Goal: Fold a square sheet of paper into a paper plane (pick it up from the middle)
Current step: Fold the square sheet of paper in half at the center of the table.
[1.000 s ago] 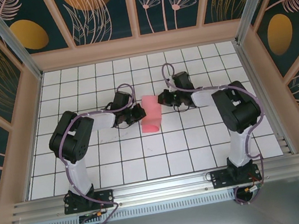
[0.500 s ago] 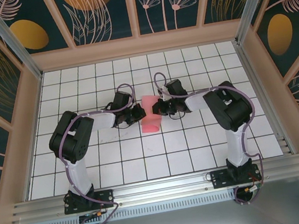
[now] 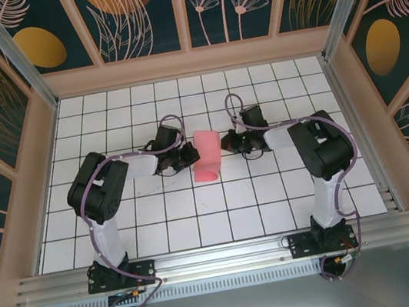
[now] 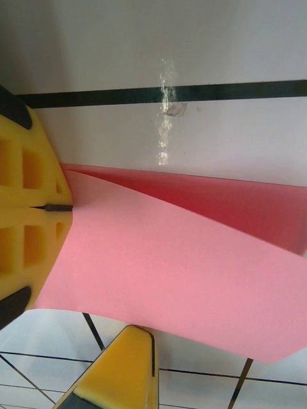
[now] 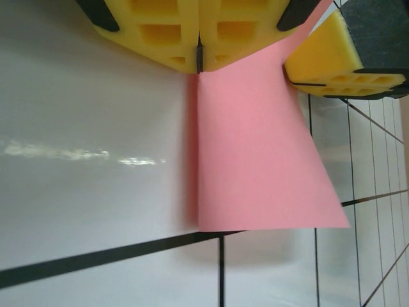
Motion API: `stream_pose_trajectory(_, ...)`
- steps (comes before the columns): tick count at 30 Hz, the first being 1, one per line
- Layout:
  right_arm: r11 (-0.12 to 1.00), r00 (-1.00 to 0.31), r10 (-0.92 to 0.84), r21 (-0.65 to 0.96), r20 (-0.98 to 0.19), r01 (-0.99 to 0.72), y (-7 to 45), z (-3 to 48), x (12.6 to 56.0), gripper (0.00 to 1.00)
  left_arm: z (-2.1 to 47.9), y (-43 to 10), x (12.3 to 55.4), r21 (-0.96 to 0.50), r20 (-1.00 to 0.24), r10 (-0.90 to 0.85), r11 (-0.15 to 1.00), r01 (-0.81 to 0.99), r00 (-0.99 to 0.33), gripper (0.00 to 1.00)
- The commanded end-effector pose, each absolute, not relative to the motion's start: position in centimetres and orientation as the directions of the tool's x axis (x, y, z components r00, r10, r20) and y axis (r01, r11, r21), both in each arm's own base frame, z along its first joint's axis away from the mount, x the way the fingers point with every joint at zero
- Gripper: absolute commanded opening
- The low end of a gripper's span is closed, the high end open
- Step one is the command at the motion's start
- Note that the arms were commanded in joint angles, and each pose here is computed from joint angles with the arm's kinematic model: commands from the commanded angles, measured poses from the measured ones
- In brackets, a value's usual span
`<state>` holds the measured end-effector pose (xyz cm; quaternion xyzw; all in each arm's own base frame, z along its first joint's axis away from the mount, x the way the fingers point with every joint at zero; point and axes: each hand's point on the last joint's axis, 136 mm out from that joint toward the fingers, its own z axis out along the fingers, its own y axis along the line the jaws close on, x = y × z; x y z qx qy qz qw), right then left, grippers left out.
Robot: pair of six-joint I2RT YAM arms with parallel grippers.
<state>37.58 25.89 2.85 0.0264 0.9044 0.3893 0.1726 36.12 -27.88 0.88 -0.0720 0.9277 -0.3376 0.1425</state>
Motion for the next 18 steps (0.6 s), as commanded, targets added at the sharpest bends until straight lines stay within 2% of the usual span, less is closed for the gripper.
stream_pose_trajectory(1,0.64,-0.901,0.166,0.738,-0.402,-0.211,28.3,8.0,38.7,0.0,-8.2,-20.3,29.3,-0.306,-0.019,-0.249,0.924,-0.231,-0.968,0.0)
stream_pose_trajectory(9,0.626,-0.927,0.117,0.751,-0.355,-0.208,30.6,5.6,39.5,0.0,-8.2,-20.4,29.3,-0.308,-0.016,-0.249,0.923,-0.232,-0.968,0.0)
stream_pose_trajectory(18,0.663,-0.932,0.147,0.732,-0.332,-0.157,29.5,2.9,41.2,0.0,-8.4,-20.3,29.1,-0.308,-0.013,-0.245,0.923,-0.229,-0.969,0.0)
